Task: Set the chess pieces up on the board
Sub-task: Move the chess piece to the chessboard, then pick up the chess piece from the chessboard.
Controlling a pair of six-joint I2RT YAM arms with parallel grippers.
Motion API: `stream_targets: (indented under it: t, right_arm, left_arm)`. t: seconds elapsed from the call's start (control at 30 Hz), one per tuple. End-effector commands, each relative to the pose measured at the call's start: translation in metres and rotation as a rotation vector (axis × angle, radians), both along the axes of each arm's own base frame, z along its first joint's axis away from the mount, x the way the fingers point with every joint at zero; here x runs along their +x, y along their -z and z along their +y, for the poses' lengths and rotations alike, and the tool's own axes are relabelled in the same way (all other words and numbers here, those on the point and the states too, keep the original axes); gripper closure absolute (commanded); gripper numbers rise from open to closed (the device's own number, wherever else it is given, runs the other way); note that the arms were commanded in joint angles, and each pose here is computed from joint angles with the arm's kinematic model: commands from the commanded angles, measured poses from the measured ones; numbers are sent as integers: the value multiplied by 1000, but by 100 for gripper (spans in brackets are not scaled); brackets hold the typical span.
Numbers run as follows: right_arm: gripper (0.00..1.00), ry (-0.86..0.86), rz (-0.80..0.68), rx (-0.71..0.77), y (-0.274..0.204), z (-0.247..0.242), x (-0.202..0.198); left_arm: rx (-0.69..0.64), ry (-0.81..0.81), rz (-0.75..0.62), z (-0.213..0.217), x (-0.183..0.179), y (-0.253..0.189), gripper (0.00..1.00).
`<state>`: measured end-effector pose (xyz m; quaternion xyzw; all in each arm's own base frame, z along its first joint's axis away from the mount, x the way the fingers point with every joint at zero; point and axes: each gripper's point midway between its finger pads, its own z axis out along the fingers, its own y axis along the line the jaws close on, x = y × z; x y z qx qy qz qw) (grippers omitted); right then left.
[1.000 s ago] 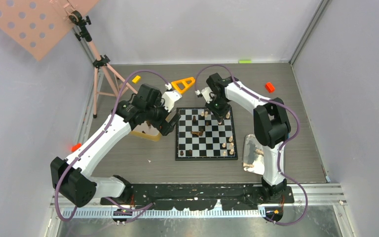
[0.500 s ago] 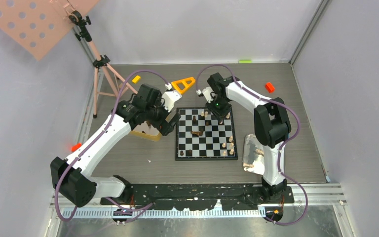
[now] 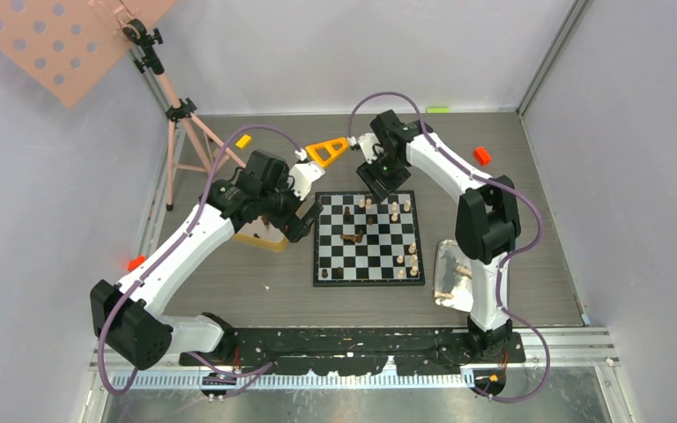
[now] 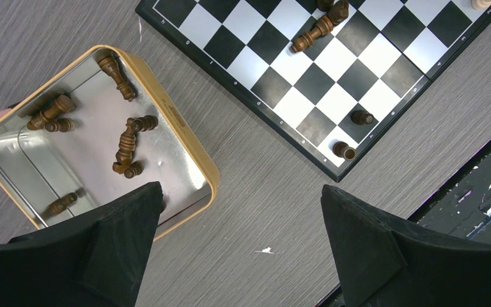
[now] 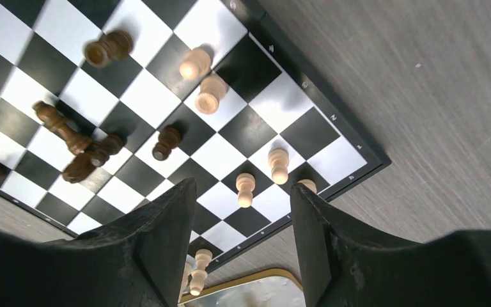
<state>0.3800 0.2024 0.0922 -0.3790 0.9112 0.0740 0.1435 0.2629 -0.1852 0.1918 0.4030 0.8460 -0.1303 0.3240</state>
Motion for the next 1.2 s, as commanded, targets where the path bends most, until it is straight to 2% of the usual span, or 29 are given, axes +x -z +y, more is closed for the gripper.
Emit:
stream_targets:
  t: [0.0,0.37,0.63,0.77,1.03,1.17]
  right_arm:
    - [38,8,-36,88,-21,19,16]
    - [44,-46,21,82,8,41,17]
    - [54,-66,43,76,21,49,16]
    - [63,-71,49,80,24,51,16]
    - [89,-68,32,39,26,43,18]
    - [97,-54,5,1,22,33,21]
  left_arm:
    - [-23,23,-48,-3,0,-12,2]
    - [-18,24,-44,-3,1,-11,2]
    - [-15,23,-42,-3,2,-11,2]
    - [-12,23,-43,-2,2,-9,2]
    - [-11,23,-45,-2,1,-10,2]
    - [-12,23,-46,-2,1,-10,2]
